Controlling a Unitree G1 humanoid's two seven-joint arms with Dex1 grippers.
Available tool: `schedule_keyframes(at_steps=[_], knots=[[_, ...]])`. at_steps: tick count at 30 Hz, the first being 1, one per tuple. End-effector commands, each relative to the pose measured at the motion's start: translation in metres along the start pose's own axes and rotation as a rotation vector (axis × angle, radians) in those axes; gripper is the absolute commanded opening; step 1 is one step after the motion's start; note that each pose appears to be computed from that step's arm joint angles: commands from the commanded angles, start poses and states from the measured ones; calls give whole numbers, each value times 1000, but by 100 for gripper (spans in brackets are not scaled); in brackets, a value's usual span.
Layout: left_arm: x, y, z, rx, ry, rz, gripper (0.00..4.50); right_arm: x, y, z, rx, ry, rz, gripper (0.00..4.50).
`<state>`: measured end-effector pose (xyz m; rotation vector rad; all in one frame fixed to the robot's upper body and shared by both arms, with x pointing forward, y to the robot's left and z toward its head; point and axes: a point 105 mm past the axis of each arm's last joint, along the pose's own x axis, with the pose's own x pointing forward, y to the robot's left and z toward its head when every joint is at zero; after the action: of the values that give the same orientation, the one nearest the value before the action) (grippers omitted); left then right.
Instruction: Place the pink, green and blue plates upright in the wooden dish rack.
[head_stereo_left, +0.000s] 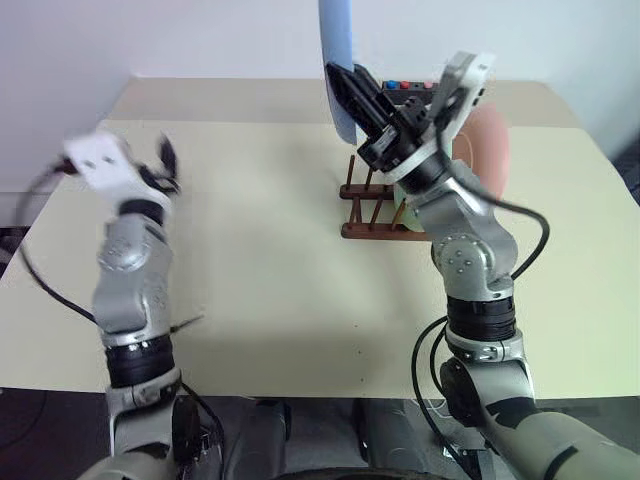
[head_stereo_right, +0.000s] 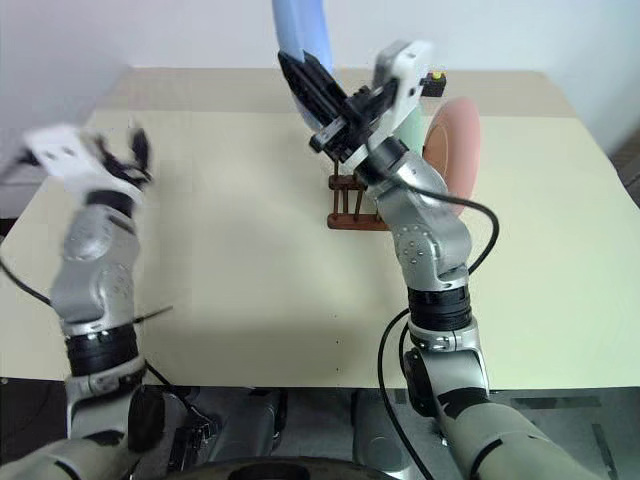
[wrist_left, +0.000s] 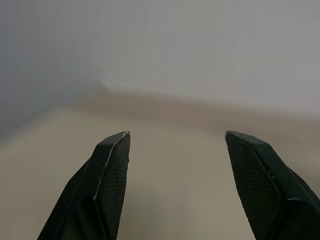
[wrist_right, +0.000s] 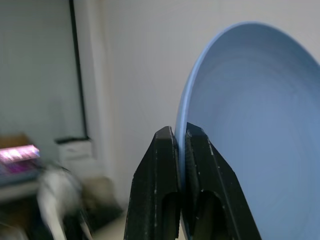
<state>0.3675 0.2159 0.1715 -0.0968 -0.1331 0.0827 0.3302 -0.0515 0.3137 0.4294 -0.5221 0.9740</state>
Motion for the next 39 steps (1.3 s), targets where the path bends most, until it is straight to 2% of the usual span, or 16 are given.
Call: schedule_keyframes(at_steps=[1, 9, 21, 30, 34, 39], knots=[[-1, -18, 15, -3, -65, -74, 307, -2, 3, 9, 102, -23, -16, 0], [-4, -39, 1, -30, -27, -137, 307, -20, -17, -7, 120, 74, -152, 0], [-8, -63, -10, -46, 5, -204, 307, -31, -33, -4, 227, 56, -251, 0], [-8, -66, -11, -46, 10, -211, 307, -36, -38, -11, 291, 82, -295, 0], [-7, -67, -12, -48, 10, -214, 313, -37, -42, -11, 319, 75, -316, 134], [-7, -67, -12, -49, 9, -216, 313, -36, -42, -9, 313, 74, -319, 382]])
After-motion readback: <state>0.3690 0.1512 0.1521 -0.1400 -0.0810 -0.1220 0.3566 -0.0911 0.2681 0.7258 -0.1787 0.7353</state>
